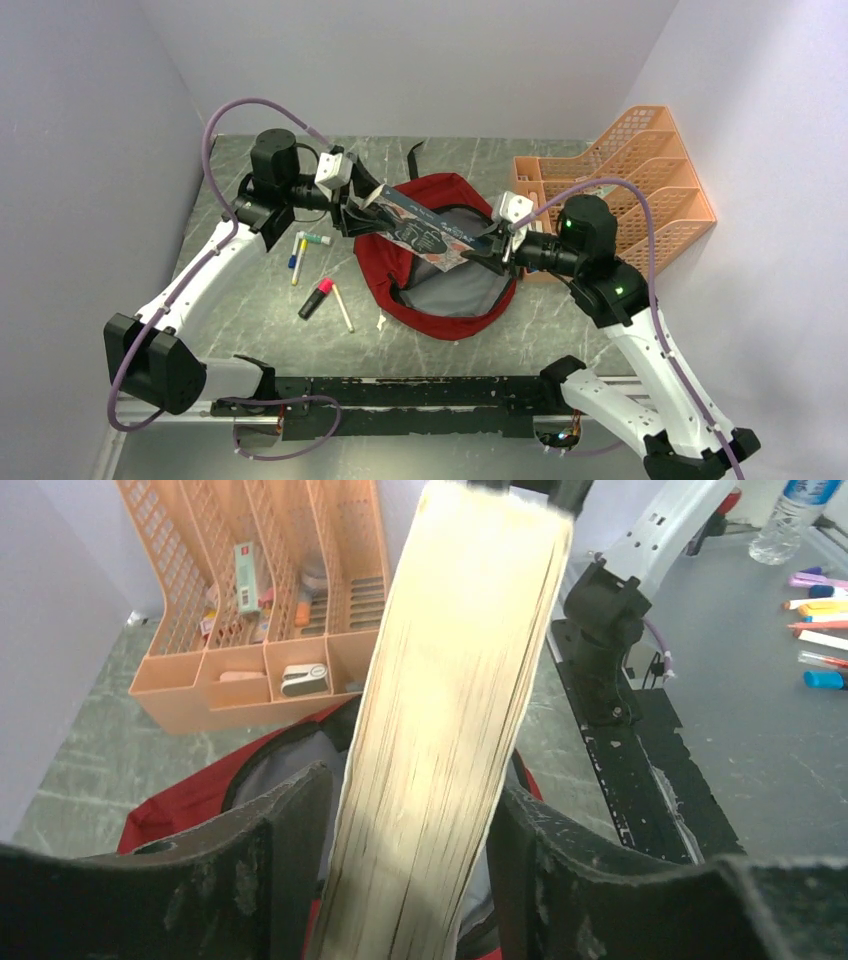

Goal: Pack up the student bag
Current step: Pick up the book from the center of the board.

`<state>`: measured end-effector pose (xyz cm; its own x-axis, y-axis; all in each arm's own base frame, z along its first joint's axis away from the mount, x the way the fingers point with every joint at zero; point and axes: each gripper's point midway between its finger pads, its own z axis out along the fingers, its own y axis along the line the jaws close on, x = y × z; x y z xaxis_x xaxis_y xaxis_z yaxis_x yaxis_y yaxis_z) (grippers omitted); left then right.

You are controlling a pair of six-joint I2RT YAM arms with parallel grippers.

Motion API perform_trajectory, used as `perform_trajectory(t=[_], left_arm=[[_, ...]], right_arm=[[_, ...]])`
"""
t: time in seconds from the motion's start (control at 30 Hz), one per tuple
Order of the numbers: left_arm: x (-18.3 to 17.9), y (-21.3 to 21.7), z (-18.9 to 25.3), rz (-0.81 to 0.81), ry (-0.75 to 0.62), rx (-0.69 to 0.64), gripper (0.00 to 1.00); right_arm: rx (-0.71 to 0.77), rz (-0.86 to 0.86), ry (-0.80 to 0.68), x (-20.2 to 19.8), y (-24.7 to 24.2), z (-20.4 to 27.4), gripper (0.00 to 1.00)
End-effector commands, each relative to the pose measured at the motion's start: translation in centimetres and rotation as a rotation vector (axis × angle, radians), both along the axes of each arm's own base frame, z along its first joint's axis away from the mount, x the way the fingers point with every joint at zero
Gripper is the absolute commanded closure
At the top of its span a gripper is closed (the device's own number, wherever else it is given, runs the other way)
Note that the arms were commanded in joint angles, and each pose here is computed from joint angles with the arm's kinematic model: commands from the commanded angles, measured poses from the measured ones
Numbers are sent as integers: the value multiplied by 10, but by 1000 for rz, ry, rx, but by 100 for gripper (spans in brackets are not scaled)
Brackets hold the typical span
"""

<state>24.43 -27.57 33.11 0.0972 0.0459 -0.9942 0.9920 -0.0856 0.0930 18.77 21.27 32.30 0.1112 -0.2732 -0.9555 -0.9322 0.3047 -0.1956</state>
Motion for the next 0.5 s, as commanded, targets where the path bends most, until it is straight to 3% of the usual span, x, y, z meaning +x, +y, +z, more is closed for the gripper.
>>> perform_trajectory(t=[0.0,0.07,0.2,0.23,0.3,0.33,0.47], left_arm=[[-14,-3,11,-97,-25,-38,39],[-19,-4,13,-125,-29,-46,43],[-26,-3,16,-164,-46,-52,62],[-29,-2,16,-178,-55,-55,68],[-35,-2,18,-208,-89,-65,90],[-36,-2,18,-210,-106,-68,94],[-34,-4,22,-203,-86,-81,95]], right_arm=[[76,33,-211,-1,2,43,100],[61,50,-200,-1,3,40,100],[9,88,-155,0,7,30,100],[1,85,-150,2,7,30,100],[-2,66,-148,6,6,31,100],[7,51,-149,8,6,33,100],[47,0,-144,11,4,38,74]])
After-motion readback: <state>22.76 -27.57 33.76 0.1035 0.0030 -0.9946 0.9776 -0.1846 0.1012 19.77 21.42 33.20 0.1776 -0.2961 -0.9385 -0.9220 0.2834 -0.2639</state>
